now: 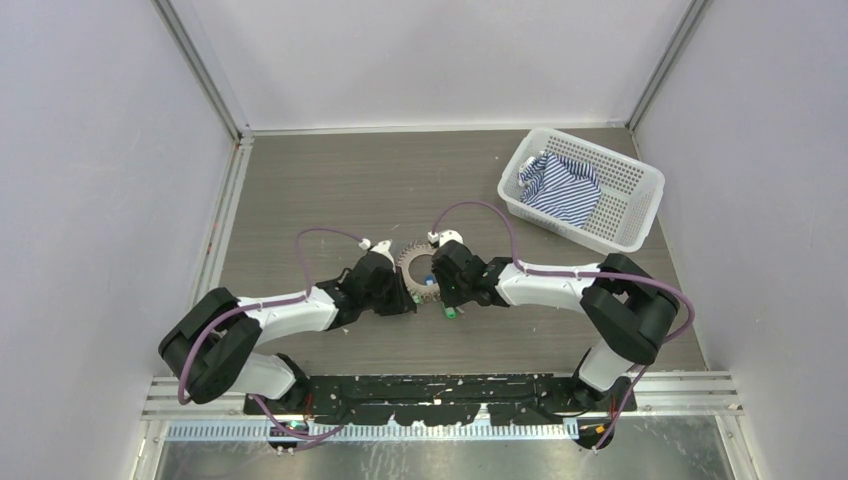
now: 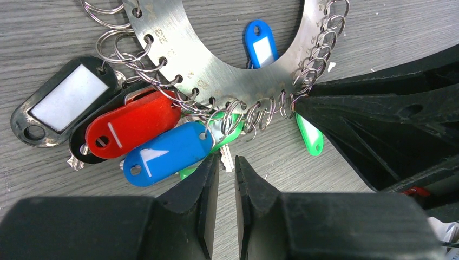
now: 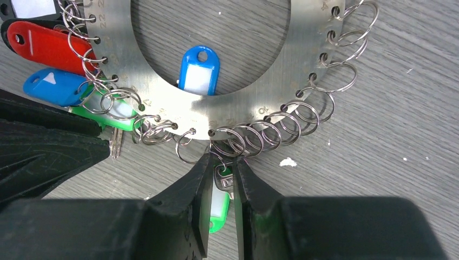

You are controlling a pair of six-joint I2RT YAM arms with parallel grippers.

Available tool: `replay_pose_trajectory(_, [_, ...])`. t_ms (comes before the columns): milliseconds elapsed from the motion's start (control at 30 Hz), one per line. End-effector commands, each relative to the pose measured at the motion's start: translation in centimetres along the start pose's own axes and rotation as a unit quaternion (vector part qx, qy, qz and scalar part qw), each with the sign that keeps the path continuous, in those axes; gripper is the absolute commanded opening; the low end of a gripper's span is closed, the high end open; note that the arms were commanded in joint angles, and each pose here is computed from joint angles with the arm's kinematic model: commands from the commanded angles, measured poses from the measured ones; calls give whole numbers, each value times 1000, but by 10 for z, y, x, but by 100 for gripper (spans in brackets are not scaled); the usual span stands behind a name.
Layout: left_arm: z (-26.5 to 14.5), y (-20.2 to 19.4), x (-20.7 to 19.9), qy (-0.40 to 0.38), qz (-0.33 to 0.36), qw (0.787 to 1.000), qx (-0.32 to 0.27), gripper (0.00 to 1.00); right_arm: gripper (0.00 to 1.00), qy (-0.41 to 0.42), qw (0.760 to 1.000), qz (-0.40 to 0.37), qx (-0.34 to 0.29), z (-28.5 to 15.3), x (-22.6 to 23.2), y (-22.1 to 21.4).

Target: Remove the keys from the keyring

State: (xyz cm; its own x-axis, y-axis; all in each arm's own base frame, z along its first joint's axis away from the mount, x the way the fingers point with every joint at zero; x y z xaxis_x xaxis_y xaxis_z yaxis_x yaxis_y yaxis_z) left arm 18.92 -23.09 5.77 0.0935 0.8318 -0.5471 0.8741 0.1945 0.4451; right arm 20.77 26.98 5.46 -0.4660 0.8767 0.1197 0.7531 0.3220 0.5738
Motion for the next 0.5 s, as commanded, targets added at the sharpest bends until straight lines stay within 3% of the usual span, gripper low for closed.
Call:
replay_pose_trajectory(0, [-3, 10, -8, -17, 7, 1000, -16, 20, 24, 10, 1000, 1, -26, 0, 5, 14])
replay_pose_trajectory(267, [-3, 10, -10, -24, 6, 1000, -14, 20, 1, 23, 999, 10, -23, -5, 8, 12])
replay_pose_trajectory(467, [-9, 11, -24, -68, -1, 998, -11, 21, 1, 39, 999, 0, -22, -16, 11, 15])
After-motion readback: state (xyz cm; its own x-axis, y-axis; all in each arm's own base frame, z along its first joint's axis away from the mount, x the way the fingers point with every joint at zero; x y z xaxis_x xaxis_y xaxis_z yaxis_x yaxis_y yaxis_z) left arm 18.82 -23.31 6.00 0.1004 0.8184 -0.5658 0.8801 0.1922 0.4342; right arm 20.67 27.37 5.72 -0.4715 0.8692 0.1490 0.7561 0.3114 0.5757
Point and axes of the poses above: each gripper's point midway between its finger pads, its own z axis out along the fingers, its own x axis along the line the jaws close on, y = z × x, the point moved 4 cm from there along -z, back along the fingers, and after that the axes turned 2 degrees about -z, right-handed, at the moved point
